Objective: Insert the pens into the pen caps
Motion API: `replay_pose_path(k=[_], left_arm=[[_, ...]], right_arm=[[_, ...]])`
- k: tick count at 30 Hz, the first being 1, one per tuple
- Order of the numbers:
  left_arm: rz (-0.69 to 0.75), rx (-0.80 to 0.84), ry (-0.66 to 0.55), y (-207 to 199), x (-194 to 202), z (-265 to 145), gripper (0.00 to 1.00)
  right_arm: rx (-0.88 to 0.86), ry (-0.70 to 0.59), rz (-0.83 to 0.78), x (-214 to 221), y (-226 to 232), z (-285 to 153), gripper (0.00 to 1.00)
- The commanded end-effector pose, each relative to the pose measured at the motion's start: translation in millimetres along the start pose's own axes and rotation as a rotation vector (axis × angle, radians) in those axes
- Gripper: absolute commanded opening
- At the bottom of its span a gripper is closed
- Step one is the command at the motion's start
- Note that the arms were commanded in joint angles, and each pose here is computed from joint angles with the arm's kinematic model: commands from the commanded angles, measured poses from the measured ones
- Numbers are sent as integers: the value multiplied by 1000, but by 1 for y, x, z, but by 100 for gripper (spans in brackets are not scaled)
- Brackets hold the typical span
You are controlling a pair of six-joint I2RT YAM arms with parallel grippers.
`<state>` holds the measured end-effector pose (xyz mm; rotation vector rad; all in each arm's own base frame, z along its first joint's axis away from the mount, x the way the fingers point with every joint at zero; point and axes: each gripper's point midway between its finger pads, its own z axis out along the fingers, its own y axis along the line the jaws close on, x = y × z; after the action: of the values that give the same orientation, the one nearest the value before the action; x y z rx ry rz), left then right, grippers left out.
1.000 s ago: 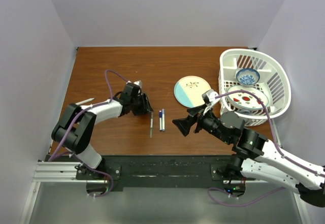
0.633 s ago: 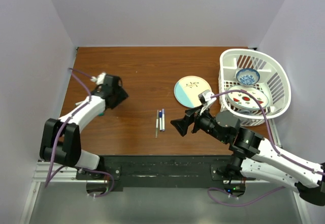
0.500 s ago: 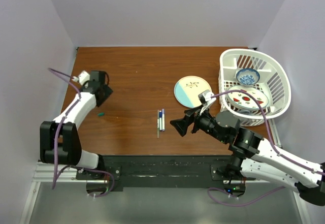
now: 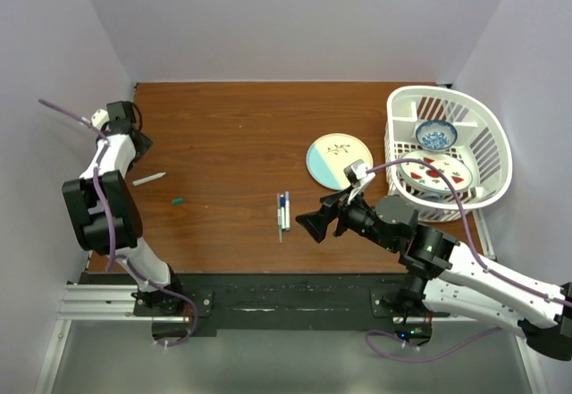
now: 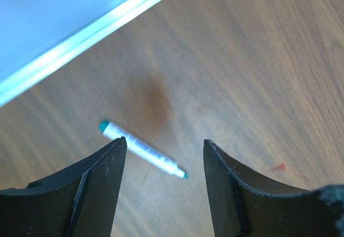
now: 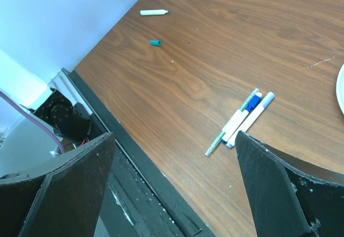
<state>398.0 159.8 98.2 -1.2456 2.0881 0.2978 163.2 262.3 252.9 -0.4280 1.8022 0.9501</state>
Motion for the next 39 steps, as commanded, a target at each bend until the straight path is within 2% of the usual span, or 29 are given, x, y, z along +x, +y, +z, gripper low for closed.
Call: replay_pose_path(k=[1, 7, 10, 20, 25, 32, 39], left_arm=[[53, -9, -25, -5, -27, 9, 64], [61, -49, 40, 14, -27, 43, 64], [129, -23, 70, 15, -21, 53, 63], [222, 7, 245, 24, 33, 71, 59], [238, 17, 302, 33, 56, 66, 57], [251, 3, 420, 62, 108, 56, 53], [284, 58, 442, 69, 130, 38, 51]], right_arm=[[-26, -25, -4, -10, 7, 2, 97], [-15, -17, -23, -18, 9, 1, 97], [-21, -41, -7, -21, 10, 1, 97], [-66, -41, 42, -27, 22, -2, 96], [-78, -77, 68, -35, 24, -16, 96], [-123, -110, 134, -42, 31, -29, 95], [-148, -96, 141, -40, 36, -30, 94]])
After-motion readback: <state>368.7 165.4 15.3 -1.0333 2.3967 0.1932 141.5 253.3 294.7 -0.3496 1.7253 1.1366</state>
